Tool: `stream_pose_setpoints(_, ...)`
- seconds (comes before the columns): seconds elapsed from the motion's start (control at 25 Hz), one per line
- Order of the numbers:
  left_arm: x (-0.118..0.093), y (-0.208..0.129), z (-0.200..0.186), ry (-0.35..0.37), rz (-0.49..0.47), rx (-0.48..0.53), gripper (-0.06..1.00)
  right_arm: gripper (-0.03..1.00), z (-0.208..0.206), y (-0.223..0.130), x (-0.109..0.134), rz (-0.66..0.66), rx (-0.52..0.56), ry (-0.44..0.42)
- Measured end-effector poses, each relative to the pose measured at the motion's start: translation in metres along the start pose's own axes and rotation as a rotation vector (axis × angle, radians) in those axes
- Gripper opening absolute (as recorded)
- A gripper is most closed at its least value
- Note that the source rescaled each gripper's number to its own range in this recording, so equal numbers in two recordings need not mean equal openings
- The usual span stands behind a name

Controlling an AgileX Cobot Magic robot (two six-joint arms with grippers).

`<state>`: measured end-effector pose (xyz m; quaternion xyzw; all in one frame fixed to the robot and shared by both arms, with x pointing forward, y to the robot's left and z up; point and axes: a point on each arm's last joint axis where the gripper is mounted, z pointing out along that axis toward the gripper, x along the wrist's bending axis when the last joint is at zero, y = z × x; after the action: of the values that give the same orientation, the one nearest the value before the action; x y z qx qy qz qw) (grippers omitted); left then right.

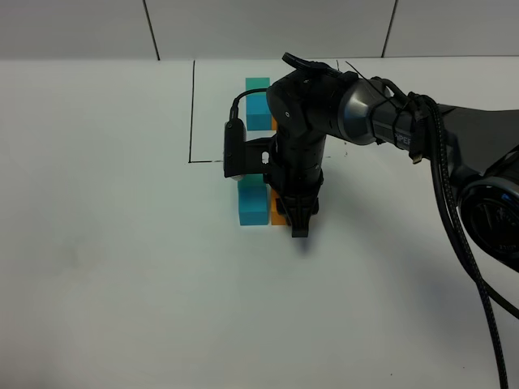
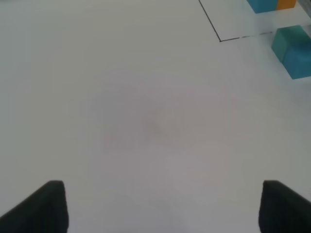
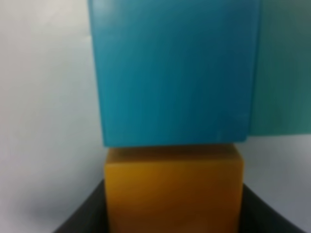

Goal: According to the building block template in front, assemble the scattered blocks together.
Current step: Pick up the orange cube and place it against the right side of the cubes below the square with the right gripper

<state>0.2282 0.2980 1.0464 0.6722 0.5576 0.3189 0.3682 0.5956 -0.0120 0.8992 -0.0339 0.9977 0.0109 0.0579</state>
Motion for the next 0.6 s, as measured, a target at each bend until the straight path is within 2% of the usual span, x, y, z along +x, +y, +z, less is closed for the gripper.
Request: stream_pose_setpoints(0.6,0.0,0.0,0.0,0.0,0.0,0.0,0.79,0.01,-0.0003,0.0052,0.0021,-0.011,-0.011,-0.011)
